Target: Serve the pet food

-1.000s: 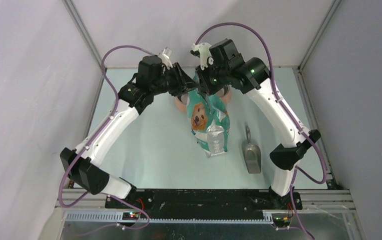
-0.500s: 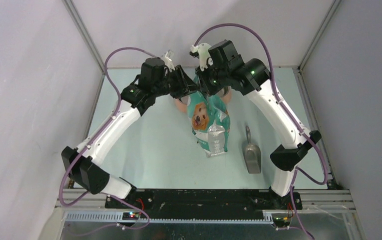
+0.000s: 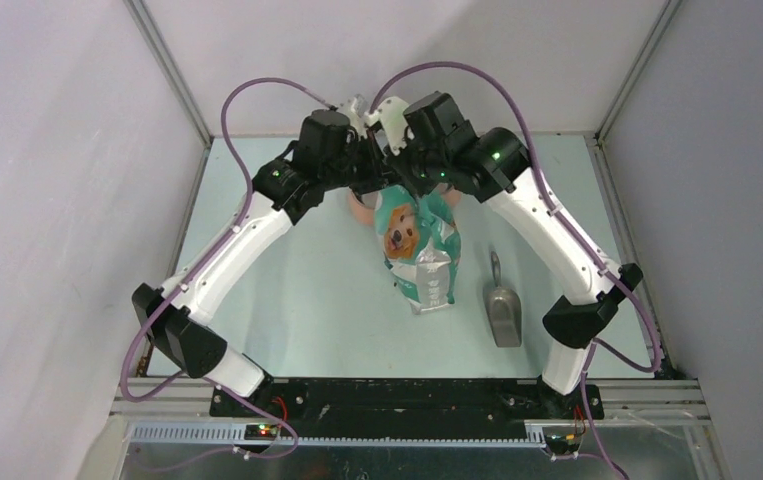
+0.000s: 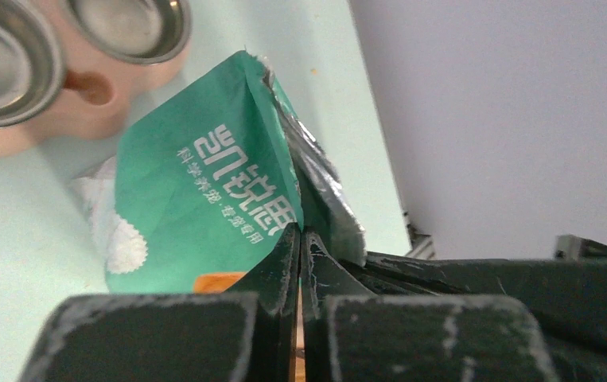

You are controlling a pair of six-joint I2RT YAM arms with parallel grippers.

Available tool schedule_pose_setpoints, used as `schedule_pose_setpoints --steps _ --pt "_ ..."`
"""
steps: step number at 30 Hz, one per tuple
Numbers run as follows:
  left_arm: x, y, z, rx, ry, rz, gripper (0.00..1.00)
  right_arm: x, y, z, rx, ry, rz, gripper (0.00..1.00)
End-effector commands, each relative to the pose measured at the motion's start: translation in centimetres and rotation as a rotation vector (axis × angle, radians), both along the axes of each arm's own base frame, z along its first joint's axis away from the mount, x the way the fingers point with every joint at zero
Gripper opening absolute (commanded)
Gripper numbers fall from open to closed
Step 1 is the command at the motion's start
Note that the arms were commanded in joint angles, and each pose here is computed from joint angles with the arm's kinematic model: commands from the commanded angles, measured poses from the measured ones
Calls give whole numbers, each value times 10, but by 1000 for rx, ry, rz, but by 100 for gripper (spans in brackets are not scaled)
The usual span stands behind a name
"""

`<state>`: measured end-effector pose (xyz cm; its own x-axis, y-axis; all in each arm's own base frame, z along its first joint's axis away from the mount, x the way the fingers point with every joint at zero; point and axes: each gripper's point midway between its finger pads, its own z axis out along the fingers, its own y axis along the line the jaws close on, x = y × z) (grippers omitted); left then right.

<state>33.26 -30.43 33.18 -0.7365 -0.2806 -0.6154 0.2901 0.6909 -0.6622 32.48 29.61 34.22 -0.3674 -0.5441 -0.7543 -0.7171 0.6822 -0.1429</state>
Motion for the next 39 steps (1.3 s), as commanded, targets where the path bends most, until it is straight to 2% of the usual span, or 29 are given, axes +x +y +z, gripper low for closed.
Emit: schedule_pose_setpoints --steps 1,5,9,12,16,18,19,21,26,29,31,32,33,34,35,37,39 --pt "-6 45 -50 279 75 103 0 22 -29 39 -148 -280 -41 0" --pt "-4 67 -64 341 103 171 0 35 -39 52 -220 -379 -71 0" --pt "1 72 -54 324 81 197 0 41 -41 59 -215 -412 -92 0" --pt "1 64 -25 248 17 169 0 41 -41 62 -184 -400 -106 0" --pt "-5 46 27 102 -92 89 0 39 -37 59 -59 -307 -127 0" --pt "-10 39 44 54 -134 42 0 36 -28 48 -28 -243 -94 15" --pt "-12 35 50 33 -150 18 0 37 -27 40 -37 -217 -94 26" --pt "-14 32 56 19 -166 -3 0 38 -23 28 -45 -180 -84 36" --pt "-16 30 61 9 -187 -22 0 43 -17 13 -66 -143 -83 40" --pt "-14 29 63 6 -197 -23 0 46 -18 6 -73 -124 -89 37" --pt "-11 27 63 5 -198 -22 4 46 -19 3 -61 -102 -101 24" --pt "-7 26 61 9 -193 -15 10 45 -19 3 -56 -96 -101 14" --pt "-2 29 58 26 -191 11 26 45 -20 5 -47 -93 -108 10" --pt "3 30 53 43 -182 32 33 43 -20 7 -40 -93 -107 2" --pt "10 35 50 64 -177 71 44 43 -20 8 -32 -92 -107 0" --pt "18 32 42 69 -159 78 50 40 -19 12 -17 -93 -103 0" --pt "21 24 37 45 -138 56 50 37 -18 15 -6 -94 -102 0"
